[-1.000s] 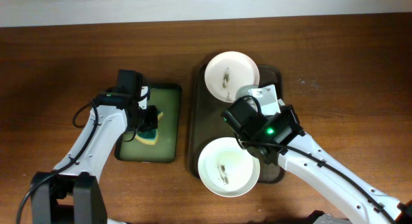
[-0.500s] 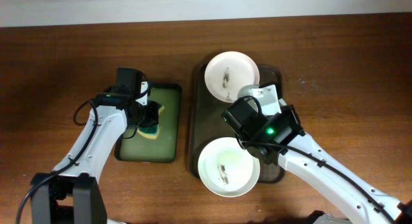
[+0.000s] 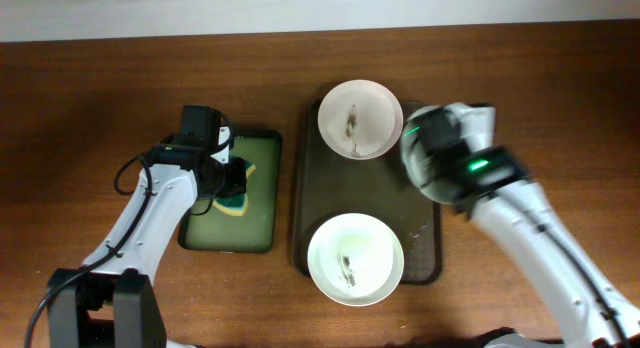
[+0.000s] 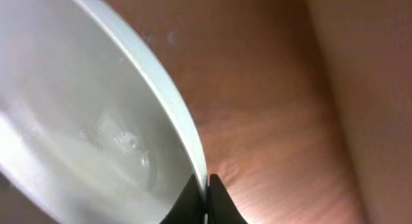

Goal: Clean dirty plates on tray and stack at the side
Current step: 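Set the cleaned plate down on the table right of the tray, then move right gripper to the bottom plate and grip its rim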

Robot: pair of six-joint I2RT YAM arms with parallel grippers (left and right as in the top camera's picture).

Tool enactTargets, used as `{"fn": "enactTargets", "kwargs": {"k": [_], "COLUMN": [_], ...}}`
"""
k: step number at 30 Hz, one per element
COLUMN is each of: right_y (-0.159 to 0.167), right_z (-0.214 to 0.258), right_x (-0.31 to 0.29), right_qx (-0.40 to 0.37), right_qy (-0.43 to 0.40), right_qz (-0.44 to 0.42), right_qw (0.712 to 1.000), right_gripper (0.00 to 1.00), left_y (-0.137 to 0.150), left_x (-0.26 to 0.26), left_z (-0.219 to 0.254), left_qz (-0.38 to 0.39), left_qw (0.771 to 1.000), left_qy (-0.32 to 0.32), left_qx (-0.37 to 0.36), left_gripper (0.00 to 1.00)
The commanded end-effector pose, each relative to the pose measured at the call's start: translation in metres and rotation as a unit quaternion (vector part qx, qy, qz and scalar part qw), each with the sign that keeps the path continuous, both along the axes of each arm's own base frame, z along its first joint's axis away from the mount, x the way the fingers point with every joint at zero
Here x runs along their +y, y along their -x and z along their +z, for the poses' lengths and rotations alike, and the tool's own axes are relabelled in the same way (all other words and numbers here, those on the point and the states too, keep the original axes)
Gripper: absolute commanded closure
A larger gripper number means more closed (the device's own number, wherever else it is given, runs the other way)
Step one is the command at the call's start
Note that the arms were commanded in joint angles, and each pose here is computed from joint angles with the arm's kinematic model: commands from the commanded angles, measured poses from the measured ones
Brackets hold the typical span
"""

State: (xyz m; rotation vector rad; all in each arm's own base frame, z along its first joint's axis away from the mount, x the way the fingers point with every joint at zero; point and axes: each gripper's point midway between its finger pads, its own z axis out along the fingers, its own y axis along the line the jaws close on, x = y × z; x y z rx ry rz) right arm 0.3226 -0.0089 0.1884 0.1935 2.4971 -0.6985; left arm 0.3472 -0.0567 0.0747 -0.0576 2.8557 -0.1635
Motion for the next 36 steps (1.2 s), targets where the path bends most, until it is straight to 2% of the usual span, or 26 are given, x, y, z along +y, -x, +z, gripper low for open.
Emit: {"fn": "enactTargets", "kwargs": {"k": [1,3,5,8,11,13,14,15,18,21,23,25,28,31,33,36], "right_y": [-0.01,-0.005,0.002,0.028,0.043,0.048,0.051,0.049,0.033,0.029,0.028,0.033,0.054,0.084,0.096,0.117], "right_z": [-0.018,-0.023,-0.031,-0.062,-0.105,-0.13,-0.14,-0.143,-0.114,-0.074,-0.047,-0.035,-0.053,-0.086,-0.107,-0.138], "right_x": [-0.029,-0.063,-0.102,-0.175,-0.202,-0.199,-0.196,-0.192,-0.173,-0.143,-0.096,-0.04,0.029,0.081,0.098,0.125], "right_qx": [0.017,-0.003,-0.026,-0.048,-0.022,0.015,0.032,0.035,0.005,0.0,0.024,0.073,0.178,0.259,0.279,0.301], "right_qy": [-0.26,-0.342,-0.389,-0.416,-0.438,-0.451,-0.457,-0.469,-0.505,-0.489,-0.469,-0.458,-0.426,-0.402,-0.39,-0.385], "right_qz": [-0.007,-0.061,-0.12,-0.268,-0.339,-0.348,-0.354,-0.351,-0.288,-0.217,-0.124,-0.036,0.048,0.119,0.137,0.189], "right_qw": [0.965,0.938,0.913,0.868,0.832,0.822,0.815,0.81,0.814,0.845,0.874,0.885,0.886,0.87,0.867,0.852], "right_gripper": [0.96,0.96,0.96,0.96,0.96,0.96,0.78,0.52,0.38,0.38,0.38,0.39,0.43,0.45,0.46,0.52], "left_y": [-0.003,-0.004,-0.005,-0.005,-0.005,-0.005,-0.005,-0.005,-0.005,-0.006,-0.006,-0.005,-0.005,-0.005,-0.005,-0.005], "left_x": [-0.001,-0.001,-0.001,-0.001,-0.001,-0.001,-0.001,-0.001,-0.001,-0.001,-0.001,-0.001,-0.001,-0.001,-0.001,-0.001], "left_z": [0.012,0.013,0.013,0.013,0.013,0.013,0.013,0.013,0.013,0.013,0.013,0.013,0.013,0.013,0.013,0.013], "left_qz": [-0.008,-0.008,-0.008,-0.008,-0.008,-0.008,-0.008,-0.008,-0.008,-0.008,-0.008,-0.008,-0.008,-0.008,-0.008,-0.008], "left_qw": [1.0,1.0,1.0,1.0,1.0,1.0,1.0,1.0,1.0,1.0,1.0,1.0,1.0,1.0,1.0,1.0], "left_qy": [0.006,0.006,0.006,0.006,0.006,0.006,0.006,0.007,0.007,0.007,0.007,0.007,0.007,0.007,0.007,0.007], "left_qx": [-0.019,-0.021,-0.023,-0.023,-0.023,-0.024,-0.023,-0.023,-0.023,-0.025,-0.025,-0.025,-0.025,-0.025,-0.025,-0.025], "left_gripper": [1.0,1.0,1.0,1.0,1.0,1.0,1.0,1.0,1.0,1.0,1.0,1.0,1.0,1.0,1.0,1.0]}}
